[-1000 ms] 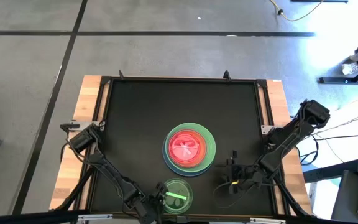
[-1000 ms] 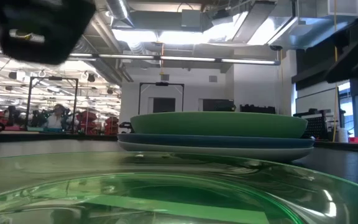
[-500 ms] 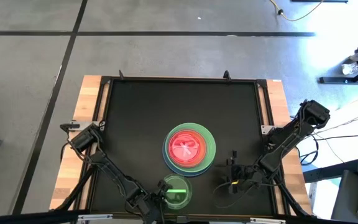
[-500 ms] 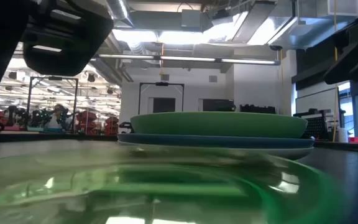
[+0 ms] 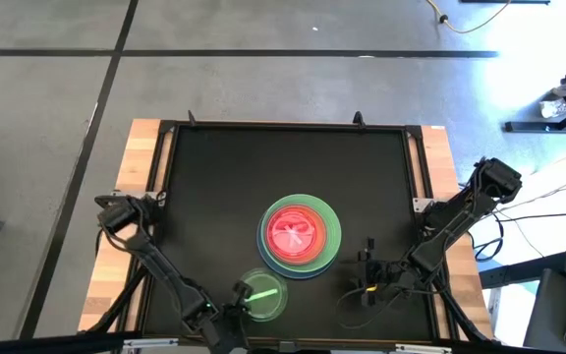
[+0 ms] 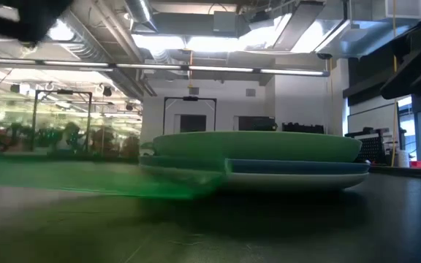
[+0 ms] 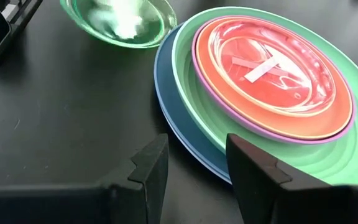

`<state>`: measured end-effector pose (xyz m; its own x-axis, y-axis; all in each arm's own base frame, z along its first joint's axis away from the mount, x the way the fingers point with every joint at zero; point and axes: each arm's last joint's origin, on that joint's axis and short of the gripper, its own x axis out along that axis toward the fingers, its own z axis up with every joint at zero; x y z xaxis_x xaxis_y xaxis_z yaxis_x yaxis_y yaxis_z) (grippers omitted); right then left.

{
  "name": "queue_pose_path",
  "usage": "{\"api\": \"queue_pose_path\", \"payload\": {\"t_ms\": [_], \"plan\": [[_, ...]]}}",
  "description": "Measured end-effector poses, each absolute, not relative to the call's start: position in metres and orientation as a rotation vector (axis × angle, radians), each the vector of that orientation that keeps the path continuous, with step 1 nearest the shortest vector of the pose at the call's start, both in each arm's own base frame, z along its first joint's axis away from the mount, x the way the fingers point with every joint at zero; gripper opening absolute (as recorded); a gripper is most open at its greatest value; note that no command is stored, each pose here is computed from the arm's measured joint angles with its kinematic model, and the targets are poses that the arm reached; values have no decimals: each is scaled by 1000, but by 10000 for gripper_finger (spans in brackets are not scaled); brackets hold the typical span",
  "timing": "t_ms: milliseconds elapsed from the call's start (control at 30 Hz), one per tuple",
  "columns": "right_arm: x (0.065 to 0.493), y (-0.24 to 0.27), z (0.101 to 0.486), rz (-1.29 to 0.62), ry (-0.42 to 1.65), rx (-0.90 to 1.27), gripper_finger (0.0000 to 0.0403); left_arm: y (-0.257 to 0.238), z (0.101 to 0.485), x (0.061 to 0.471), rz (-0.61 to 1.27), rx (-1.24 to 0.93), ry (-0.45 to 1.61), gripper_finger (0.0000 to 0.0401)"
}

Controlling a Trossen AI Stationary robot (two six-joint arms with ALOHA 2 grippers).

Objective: Stack plastic plates
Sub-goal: Stack the green plate on top of the red plate

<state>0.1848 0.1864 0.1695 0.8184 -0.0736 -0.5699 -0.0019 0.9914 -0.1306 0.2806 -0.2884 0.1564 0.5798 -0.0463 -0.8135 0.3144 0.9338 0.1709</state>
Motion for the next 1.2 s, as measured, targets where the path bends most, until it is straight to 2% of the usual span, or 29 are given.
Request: {"api": "queue_pose_path", "payload": {"t_ms": [233, 367, 467, 667, 867, 1033, 1200], "plan": [[185, 186, 170, -39, 611, -126, 154, -283, 193, 273, -91, 400, 758, 1], [185, 186, 170, -47, 606, -128, 154, -273, 198, 283, 85, 481, 652, 1], [185, 186, 170, -51, 603, -129, 154, -259, 199, 297, 138, 479, 652, 1], [185, 186, 170, -51, 603, -129, 154, -242, 196, 315, 48, 390, 736, 1], [185, 186, 170, -51, 604, -130, 154, -252, 203, 312, -76, 342, 770, 0], [185, 186, 170, -51, 603, -130, 154, -266, 227, 310, -30, 446, 681, 0], [185, 186, 170, -52, 603, -126, 154, -266, 243, 313, 151, 586, 568, 0]]}}
